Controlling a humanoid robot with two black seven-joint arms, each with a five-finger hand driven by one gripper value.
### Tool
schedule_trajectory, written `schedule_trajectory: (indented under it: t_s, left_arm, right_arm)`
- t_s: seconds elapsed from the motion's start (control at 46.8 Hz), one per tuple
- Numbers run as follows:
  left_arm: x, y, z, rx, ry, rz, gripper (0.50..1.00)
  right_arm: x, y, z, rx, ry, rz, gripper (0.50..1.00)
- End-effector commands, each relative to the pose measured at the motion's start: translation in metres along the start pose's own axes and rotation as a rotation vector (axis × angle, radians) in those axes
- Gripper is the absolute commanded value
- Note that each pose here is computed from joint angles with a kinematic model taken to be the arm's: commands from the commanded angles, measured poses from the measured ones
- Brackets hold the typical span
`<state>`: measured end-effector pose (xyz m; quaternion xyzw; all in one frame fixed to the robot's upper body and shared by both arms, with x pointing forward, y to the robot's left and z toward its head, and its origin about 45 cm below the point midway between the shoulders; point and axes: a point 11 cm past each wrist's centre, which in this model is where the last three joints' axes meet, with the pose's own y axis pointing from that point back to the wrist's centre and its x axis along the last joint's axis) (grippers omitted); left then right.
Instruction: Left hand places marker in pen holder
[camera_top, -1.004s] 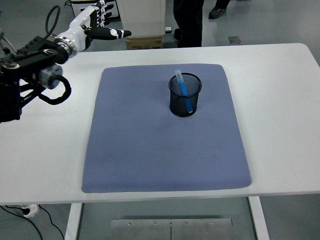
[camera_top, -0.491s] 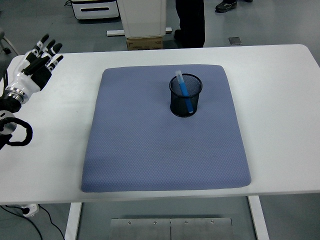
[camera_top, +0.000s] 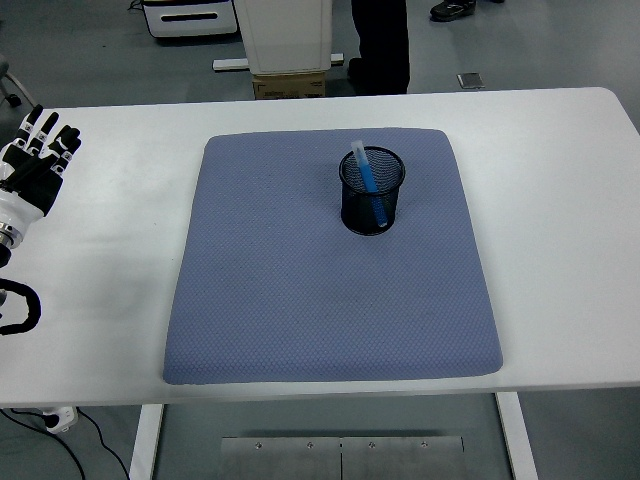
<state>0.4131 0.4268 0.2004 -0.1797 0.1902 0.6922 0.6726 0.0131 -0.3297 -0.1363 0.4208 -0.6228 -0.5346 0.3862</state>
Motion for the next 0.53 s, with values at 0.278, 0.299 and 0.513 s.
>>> schedule_trajectory:
  t_s: [0.278,0.299,0.513]
  left_arm:
    - [-0.011,-0.001,-0.025,0.023,0.061,-0.002,1.000]
    - [-0.012,-0.001,-0.026,0.022,0.063,-0.002,1.000]
    - [-0.018,-0.003,-0.031,0.029,0.067,-0.015,1.000]
  right_arm:
    - [-0.002,0.000,-0.001,0.000,-0.004,-0.007,1.000]
    - [-0.002,0.000,-0.001,0.000,-0.005,-0.007,1.000]
    - [-0.002,0.000,-0.003,0.005,-0.004,-0.008,1.000]
